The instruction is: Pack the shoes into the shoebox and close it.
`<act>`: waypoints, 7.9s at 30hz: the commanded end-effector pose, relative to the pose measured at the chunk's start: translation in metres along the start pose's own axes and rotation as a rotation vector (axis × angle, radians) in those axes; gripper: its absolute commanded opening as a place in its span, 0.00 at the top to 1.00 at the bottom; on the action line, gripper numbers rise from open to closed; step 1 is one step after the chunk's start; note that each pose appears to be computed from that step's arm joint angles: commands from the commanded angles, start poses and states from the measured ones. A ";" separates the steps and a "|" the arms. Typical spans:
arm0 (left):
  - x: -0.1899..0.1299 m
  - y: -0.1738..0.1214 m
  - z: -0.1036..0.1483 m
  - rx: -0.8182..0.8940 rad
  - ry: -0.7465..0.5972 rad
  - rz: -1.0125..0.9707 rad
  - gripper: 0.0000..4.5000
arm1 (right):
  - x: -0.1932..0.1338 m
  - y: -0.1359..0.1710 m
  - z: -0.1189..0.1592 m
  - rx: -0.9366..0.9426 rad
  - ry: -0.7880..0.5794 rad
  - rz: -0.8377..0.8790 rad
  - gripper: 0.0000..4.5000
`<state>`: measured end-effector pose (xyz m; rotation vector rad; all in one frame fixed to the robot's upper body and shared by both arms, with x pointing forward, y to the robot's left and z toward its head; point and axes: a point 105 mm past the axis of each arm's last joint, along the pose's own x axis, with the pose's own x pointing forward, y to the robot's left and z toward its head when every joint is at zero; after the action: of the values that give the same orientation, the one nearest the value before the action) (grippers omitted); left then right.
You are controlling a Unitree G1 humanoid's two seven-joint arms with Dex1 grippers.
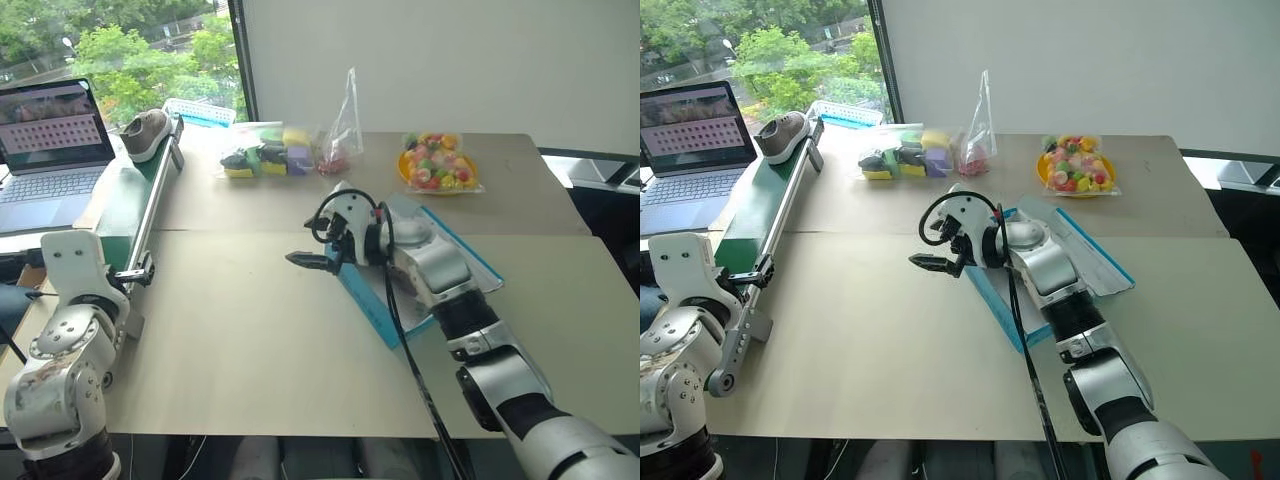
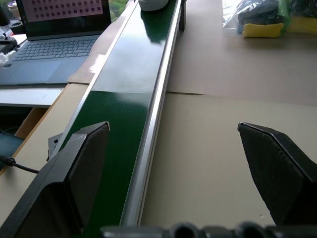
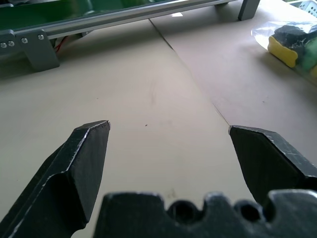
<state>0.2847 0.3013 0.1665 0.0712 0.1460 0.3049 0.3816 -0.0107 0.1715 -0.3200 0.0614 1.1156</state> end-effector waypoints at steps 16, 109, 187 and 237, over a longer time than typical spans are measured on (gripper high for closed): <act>0.034 0.071 0.003 0.040 -0.082 0.052 0.01 | -0.004 -0.001 0.022 -0.044 -0.089 -0.023 0.00; -0.025 -0.223 0.069 -0.104 -0.204 -1.095 0.01 | -0.082 -0.073 0.086 0.522 -0.402 -0.445 0.93; -0.067 -0.208 0.011 0.363 -0.062 -1.426 0.00 | -0.191 -0.062 0.063 0.039 0.354 -0.388 0.00; -0.052 -0.181 0.047 0.498 -0.043 -1.425 0.00 | -0.229 -0.046 -0.206 1.081 -0.352 -0.840 1.00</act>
<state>0.2989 0.1128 0.1913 0.4120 0.2390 -1.1626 0.3399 -0.2943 0.0383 0.6869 0.2118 0.1622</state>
